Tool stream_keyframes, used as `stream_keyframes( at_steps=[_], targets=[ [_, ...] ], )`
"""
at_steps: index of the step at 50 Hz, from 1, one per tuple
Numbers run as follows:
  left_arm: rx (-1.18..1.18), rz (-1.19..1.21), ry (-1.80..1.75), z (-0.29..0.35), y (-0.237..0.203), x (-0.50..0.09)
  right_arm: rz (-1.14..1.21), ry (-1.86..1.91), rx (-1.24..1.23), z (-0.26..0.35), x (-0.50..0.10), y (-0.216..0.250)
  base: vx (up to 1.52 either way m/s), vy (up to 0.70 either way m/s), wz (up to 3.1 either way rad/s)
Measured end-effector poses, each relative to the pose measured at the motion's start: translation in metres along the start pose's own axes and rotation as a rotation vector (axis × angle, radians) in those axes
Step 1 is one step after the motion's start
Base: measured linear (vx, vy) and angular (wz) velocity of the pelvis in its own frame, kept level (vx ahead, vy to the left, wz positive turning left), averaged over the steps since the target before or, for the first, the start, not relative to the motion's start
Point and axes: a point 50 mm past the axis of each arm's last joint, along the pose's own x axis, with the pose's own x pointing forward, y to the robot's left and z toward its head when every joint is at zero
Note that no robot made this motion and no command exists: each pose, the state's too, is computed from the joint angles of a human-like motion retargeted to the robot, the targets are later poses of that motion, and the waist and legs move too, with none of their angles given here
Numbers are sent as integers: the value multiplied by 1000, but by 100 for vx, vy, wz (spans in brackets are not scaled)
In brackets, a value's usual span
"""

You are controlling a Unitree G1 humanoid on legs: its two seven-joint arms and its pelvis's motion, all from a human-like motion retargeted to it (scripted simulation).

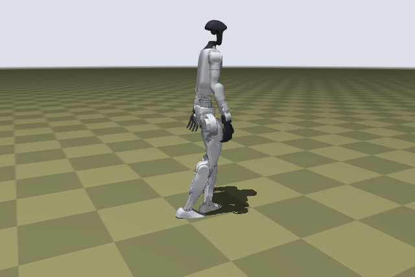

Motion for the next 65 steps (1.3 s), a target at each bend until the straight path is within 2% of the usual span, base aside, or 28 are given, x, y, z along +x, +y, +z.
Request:
stream_keyframes(
  at_steps=[5,10,15,22,28,34,43,49,54,60,65],
  targets=[
    [-63,58,-15,26,24,-4,59,27,30,-28,0,15,27,-12,-19],
    [-45,133,-275,84,53,-18,32,208,18,-69,-3,19,26,-7,-21],
    [63,193,-481,130,64,-37,141,412,200,-128,-18,43,49,-18,-5],
    [112,170,-499,121,65,-38,219,605,262,-169,-38,61,66,-23,0],
    [16,128,-282,80,36,-14,174,535,301,-145,-27,50,55,-15,11],
    [62,74,-153,47,19,-5,111,374,313,-104,-12,32,28,11,50],
    [-40,-49,24,2,-5,0,-27,159,141,-33,-4,-22,29,15,69],
    [-112,-119,122,-24,-18,-1,-36,73,75,-15,-4,-25,57,12,-21],
    [-201,-139,125,-10,-15,-1,-19,117,91,-34,-1,-4,48,10,-21],
    [-245,-50,-95,38,-1,-2,5,237,25,-56,-2,11,47,6,23],
    [-193,37,-223,73,29,-10,-15,212,15,-51,0,16,24,1,8]
  ],
)
